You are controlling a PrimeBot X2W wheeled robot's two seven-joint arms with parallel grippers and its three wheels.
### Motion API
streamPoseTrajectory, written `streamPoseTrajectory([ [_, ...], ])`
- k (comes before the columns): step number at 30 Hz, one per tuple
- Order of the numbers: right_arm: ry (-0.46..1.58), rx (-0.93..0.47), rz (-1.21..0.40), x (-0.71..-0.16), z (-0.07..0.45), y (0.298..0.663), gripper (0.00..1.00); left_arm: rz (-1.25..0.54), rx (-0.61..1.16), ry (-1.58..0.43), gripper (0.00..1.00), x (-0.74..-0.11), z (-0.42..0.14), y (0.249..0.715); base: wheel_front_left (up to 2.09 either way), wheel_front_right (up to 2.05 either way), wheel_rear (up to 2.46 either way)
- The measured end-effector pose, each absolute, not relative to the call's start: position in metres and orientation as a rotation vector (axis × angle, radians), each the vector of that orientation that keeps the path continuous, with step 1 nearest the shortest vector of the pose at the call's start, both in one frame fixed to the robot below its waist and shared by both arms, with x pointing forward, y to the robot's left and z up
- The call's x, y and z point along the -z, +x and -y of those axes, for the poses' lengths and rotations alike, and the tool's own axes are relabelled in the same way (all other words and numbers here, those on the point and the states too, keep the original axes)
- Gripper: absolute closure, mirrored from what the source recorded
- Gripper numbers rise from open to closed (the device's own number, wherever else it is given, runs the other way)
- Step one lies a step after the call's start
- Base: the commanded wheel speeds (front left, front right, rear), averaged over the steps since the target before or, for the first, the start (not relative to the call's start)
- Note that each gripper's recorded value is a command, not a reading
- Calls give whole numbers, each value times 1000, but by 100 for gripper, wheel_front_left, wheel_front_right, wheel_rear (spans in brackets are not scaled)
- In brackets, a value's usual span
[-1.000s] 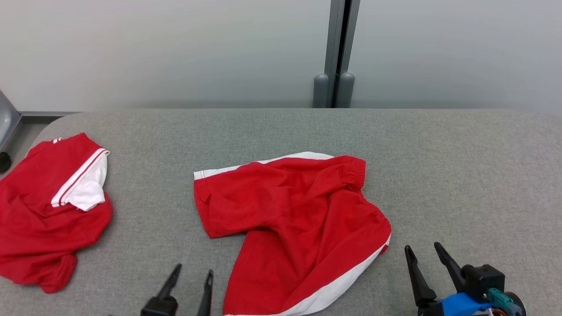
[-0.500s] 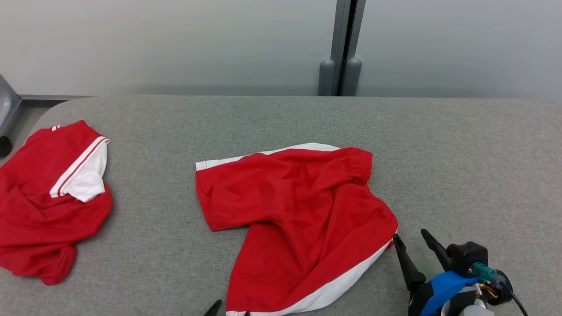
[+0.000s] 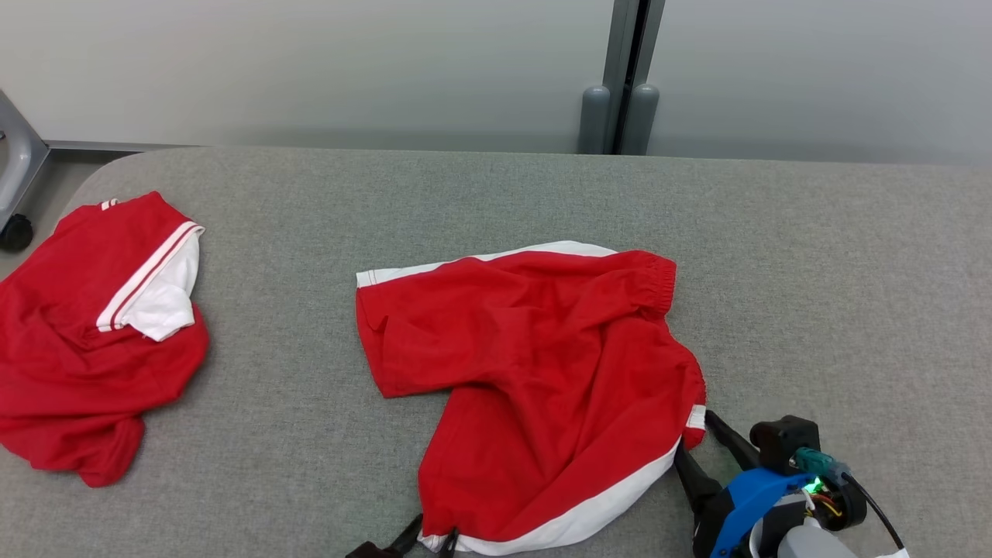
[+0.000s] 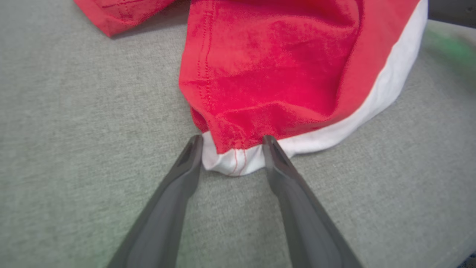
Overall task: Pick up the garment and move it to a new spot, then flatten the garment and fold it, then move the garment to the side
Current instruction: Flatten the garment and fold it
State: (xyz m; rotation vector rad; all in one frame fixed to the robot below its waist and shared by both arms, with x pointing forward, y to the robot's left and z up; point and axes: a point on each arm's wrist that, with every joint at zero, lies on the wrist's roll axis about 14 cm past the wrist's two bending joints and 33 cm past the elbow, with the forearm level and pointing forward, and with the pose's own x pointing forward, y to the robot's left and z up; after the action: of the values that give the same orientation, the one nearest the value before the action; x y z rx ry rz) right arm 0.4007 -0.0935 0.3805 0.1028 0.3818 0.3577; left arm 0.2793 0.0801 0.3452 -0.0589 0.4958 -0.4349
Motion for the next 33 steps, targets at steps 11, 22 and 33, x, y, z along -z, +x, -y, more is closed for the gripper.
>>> streamPoseTrajectory([
  [11,138,-343,-279,-409,103,408,100,-427,386,-116,100,-364,-86,301,0,0,0],
  [22,101,-357,-36,-479,113,438,100,-127,380,-62,100,-447,-103,399,0,0,0],
  [33,2,-327,200,-586,124,588,100,149,410,50,100,-567,-106,602,0,0,0],
])
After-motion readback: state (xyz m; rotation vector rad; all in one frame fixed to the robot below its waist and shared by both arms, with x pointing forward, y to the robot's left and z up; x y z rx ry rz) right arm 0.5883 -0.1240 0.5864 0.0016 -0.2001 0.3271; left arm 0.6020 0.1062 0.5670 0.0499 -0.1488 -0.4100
